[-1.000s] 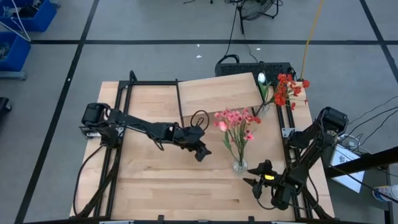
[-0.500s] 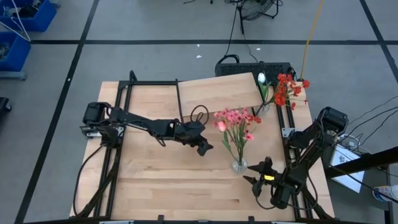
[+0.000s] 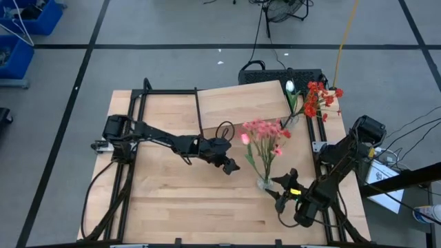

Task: Pick and place flowers into a vace then onto a shelf
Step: Put the bottom transparent vase with flowers on the shelf

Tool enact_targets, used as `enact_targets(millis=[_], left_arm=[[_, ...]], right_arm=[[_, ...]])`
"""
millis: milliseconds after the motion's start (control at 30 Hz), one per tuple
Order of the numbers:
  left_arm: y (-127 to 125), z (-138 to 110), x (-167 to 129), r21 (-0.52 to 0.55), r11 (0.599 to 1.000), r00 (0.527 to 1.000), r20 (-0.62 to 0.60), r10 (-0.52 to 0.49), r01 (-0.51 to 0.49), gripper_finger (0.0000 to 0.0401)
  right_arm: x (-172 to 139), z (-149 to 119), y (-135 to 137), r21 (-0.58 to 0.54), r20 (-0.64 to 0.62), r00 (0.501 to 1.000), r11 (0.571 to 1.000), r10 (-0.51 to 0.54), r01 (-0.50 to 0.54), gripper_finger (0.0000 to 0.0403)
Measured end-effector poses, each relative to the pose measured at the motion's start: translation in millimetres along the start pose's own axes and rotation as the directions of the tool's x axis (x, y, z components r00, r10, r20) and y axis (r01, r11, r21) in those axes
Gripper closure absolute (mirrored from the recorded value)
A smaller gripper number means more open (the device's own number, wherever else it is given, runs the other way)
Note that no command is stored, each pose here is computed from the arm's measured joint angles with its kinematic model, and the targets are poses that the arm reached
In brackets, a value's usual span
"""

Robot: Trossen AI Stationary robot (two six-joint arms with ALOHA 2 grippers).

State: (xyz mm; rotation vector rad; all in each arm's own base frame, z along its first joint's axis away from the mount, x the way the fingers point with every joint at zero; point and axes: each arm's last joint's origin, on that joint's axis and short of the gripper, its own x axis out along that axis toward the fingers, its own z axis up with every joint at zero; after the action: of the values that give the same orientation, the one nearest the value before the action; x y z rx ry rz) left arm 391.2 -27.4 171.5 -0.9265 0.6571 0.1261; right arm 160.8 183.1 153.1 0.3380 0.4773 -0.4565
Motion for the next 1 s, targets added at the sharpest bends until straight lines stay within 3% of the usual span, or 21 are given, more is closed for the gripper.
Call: enact_targets(millis=[300,767,1000], left_arm=[[-2,4,12,-0.045,0.993,0.992,0.067,-0.106,0.11,0.0105],[-3,6,11,-0.055,0.992,0.989,0.104,-0.103,0.109,0.0105],[-2,6,11,-0.058,0.993,0.99,0.101,-0.095,0.101,0.0105]], right_arm=[[9,3,-1,-0.03,0.006,1.0,1.0,-0.002,0.002,0.016],[22,-7,-13,-0.028,0.045,0.998,0.999,0.034,-0.032,0.0161],[31,-7,-18,0.038,0.063,0.996,0.998,0.055,-0.058,0.0171]])
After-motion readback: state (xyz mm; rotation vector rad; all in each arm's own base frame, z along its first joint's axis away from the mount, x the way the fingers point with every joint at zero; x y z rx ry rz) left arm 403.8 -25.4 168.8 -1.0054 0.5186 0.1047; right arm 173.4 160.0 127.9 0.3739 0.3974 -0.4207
